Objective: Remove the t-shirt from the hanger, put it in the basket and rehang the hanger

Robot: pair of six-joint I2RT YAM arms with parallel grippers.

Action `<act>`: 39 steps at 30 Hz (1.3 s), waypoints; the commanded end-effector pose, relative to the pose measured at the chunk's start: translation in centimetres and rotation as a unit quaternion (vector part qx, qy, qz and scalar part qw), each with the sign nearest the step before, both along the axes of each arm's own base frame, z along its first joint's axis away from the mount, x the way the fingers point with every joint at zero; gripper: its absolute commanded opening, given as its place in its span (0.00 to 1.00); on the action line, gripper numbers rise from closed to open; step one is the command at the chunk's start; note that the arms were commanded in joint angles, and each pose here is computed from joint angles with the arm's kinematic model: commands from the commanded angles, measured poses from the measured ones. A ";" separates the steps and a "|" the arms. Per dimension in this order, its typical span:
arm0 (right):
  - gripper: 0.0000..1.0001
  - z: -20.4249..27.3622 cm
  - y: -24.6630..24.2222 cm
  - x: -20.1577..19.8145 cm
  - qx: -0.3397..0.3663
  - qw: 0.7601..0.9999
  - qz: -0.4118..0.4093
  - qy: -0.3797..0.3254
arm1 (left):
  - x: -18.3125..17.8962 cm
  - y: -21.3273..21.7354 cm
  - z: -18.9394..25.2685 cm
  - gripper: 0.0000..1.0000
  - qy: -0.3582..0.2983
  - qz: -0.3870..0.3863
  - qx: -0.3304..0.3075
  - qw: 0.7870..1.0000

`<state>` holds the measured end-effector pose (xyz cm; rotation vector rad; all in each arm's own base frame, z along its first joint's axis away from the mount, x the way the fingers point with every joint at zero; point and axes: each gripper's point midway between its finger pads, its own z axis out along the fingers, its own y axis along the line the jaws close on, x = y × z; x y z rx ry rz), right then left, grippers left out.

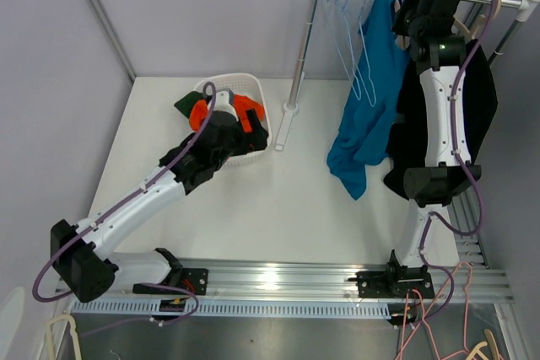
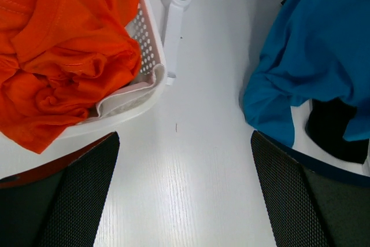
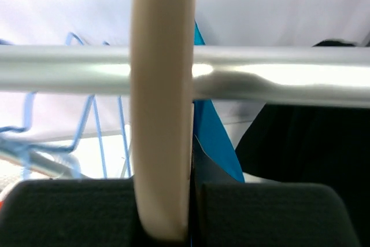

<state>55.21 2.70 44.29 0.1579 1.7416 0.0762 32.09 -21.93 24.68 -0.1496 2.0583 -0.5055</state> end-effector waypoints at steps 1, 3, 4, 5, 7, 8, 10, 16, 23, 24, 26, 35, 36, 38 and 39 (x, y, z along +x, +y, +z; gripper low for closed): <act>0.00 11.1 0.0 -6.4 -0.008 0.991 0.001 -0.131 | -1.4 -0.9 6.6 1.00 -0.096 -0.011 0.010 0.995; 0.00 11.7 0.2 -8.0 -0.010 0.991 -0.009 -0.135 | -2.3 -1.9 7.8 1.00 -0.110 -0.031 0.011 0.993; 0.00 11.8 0.0 -8.5 -0.010 0.991 -0.015 -0.135 | -2.7 -2.3 8.4 1.00 -0.120 -0.041 0.008 0.992; 0.00 11.6 -0.1 -9.4 -0.005 0.991 -0.028 -0.129 | -3.1 -2.7 8.8 1.00 -0.127 -0.053 0.007 0.990; 0.00 11.0 -0.8 -10.2 0.005 0.992 -0.054 -0.114 | -4.7 -4.5 9.7 0.99 -0.150 -0.094 0.008 0.984; 0.00 9.4 -1.0 -10.5 0.008 0.994 -0.065 -0.084 | -5.2 -5.2 9.9 0.99 -0.154 -0.110 0.008 0.982; 0.00 8.0 -1.8 -11.7 0.041 0.992 -0.105 -0.060 | -7.5 -7.8 10.5 1.00 -0.176 -0.161 0.007 0.971; 0.00 1.1 -3.5 -16.4 0.131 0.967 -0.217 -0.009 | -15.8 -14.0 11.8 1.00 -0.286 -0.282 -0.014 0.916; 0.00 -3.0 -2.2 -20.0 0.195 0.951 -0.239 0.026 | -23.5 -16.8 9.7 1.00 -0.395 -0.384 -0.077 0.831; 0.00 -3.2 -1.7 -20.2 0.196 0.952 -0.231 0.029 | -23.9 -16.9 10.4 1.00 -0.411 -0.381 -0.104 0.822; 0.00 -3.3 -0.8 -20.8 0.202 0.954 -0.218 0.029 | -23.9 -17.5 9.1 1.00 -0.410 -0.387 -0.095 0.820; 0.00 -2.2 1.7 -22.8 0.213 0.962 -0.171 0.021 | -19.1 -23.7 7.5 0.99 -0.394 -0.361 -0.061 0.843; 0.00 -2.2 1.8 -22.9 0.211 0.962 -0.169 0.020 | -18.6 -24.1 7.4 0.67 -0.393 -0.358 -0.050 0.845; 0.00 -2.2 1.7 -22.9 0.202 0.964 -0.169 0.024 | -17.8 -24.8 7.5 0.01 -0.386 -0.353 -0.033 0.852; 0.00 -2.2 1.5 -22.6 0.196 0.965 -0.175 0.027 | -17.6 -24.6 7.4 0.01 -0.383 -0.347 -0.032 0.855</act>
